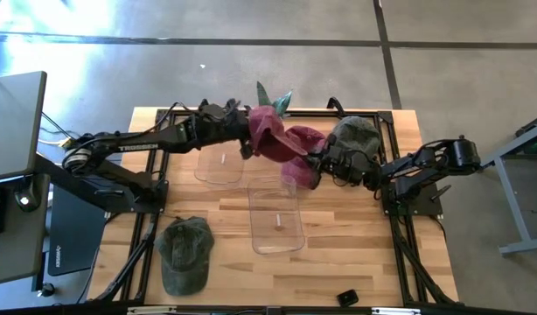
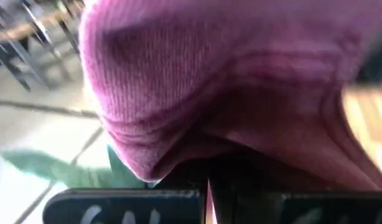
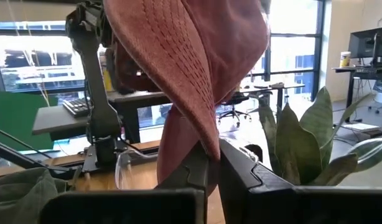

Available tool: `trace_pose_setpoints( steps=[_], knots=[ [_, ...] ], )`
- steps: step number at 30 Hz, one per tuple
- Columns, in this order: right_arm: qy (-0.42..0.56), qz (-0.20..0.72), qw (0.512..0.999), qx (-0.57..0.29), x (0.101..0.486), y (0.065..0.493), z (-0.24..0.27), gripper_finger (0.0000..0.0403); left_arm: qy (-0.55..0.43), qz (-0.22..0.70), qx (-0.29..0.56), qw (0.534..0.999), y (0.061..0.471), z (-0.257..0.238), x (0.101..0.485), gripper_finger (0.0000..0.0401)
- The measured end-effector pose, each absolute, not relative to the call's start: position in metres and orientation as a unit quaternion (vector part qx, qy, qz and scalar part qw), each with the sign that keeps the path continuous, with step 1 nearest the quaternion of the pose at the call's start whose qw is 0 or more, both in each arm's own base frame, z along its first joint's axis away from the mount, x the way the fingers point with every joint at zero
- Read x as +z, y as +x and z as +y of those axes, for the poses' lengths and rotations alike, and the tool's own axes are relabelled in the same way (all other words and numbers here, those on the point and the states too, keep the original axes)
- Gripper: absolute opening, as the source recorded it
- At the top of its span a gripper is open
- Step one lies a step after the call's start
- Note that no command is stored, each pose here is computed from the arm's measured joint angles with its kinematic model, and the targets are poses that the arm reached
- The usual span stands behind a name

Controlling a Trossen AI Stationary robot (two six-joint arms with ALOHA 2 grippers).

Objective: Pick & Place hat
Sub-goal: Put the bottom red cap into the bottom transparent bin

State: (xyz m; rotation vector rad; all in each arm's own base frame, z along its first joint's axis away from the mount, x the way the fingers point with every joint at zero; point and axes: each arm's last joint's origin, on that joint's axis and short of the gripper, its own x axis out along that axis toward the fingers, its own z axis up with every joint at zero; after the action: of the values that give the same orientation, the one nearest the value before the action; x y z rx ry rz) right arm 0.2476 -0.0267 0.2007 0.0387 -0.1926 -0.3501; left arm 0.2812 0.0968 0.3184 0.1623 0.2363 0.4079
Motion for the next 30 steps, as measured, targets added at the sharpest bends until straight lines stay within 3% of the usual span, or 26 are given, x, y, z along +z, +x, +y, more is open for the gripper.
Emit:
trace_pose_setpoints(
  steps=[6, 12, 14, 20, 30],
  knots=[
    [0.019, -0.092, 0.981, -0.172, 0.2, 0.248, -0.027, 0.0011, 0.059, 0.051, 0.267, 0.96, 0.283, 0.116, 0.325, 0.0],
    [0.019, -0.081, 0.98, -0.179, 0.198, 0.248, -0.028, 0.0008, 0.011, 0.069, 0.327, 0.942, 0.279, 0.144, 0.312, 0.0],
    [0.022, -0.075, 0.979, -0.191, 0.197, 0.248, -0.028, 0.0008, -0.02, 0.085, 0.299, 0.95, 0.279, 0.151, 0.304, 0.0],
    [0.029, -0.061, 0.977, -0.203, 0.194, 0.248, -0.029, 0.001, -0.112, 0.075, 0.114, 0.984, 0.275, 0.147, 0.307, 0.0],
    [0.032, -0.053, 0.973, -0.224, 0.192, 0.248, -0.03, 0.001, -0.082, 0.177, 0.195, 0.961, 0.233, 0.129, 0.32, 0.0]
  ],
)
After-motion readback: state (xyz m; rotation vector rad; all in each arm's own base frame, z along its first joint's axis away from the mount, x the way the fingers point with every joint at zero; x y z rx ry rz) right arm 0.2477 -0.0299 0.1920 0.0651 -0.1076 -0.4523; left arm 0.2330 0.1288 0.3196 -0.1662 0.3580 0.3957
